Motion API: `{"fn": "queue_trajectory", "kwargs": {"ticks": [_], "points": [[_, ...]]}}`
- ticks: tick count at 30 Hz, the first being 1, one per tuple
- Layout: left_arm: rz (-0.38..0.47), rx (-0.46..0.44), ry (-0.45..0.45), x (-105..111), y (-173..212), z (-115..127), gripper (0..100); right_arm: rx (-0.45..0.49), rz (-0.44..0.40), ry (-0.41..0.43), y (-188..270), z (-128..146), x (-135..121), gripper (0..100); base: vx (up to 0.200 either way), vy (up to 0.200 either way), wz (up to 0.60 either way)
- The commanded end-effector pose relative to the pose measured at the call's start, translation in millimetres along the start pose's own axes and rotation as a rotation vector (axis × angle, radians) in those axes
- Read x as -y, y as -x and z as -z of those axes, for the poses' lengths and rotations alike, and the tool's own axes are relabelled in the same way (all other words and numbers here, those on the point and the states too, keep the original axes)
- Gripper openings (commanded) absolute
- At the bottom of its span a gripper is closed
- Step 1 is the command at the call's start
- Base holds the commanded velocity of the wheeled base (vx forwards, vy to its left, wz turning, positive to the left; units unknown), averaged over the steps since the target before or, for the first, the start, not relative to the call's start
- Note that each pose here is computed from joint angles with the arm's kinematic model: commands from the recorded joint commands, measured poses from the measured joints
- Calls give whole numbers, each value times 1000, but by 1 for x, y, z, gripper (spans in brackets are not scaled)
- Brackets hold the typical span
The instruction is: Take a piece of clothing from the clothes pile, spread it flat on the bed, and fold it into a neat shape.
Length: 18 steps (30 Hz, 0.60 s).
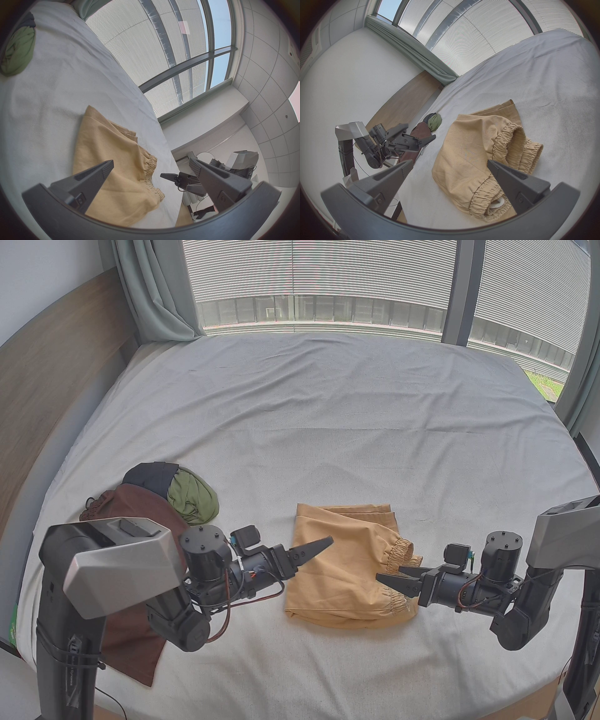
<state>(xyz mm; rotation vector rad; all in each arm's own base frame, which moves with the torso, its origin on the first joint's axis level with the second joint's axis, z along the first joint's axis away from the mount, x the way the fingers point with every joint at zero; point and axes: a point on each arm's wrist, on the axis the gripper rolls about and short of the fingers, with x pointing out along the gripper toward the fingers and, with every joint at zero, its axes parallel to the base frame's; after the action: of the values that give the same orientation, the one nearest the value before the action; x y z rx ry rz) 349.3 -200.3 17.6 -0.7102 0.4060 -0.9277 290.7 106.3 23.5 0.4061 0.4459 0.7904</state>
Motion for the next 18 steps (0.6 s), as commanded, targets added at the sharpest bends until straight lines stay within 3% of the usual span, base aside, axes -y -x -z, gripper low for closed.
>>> {"fn": "queue_trajectory", "kwargs": {"ticks": [1, 12, 18], "points": [[13, 10, -7, 10, 24, -23, 100, 7, -3, 8, -3, 0, -6, 100, 0, 0, 0], [21, -10, -6, 18, 95, -59, 100, 21, -50, 16, -7, -6, -23, 100, 0, 0, 0], [-14, -13, -117, 11, 134, -67, 100, 30, -60, 21, -8, -8, -25, 100, 0, 0, 0]]}}
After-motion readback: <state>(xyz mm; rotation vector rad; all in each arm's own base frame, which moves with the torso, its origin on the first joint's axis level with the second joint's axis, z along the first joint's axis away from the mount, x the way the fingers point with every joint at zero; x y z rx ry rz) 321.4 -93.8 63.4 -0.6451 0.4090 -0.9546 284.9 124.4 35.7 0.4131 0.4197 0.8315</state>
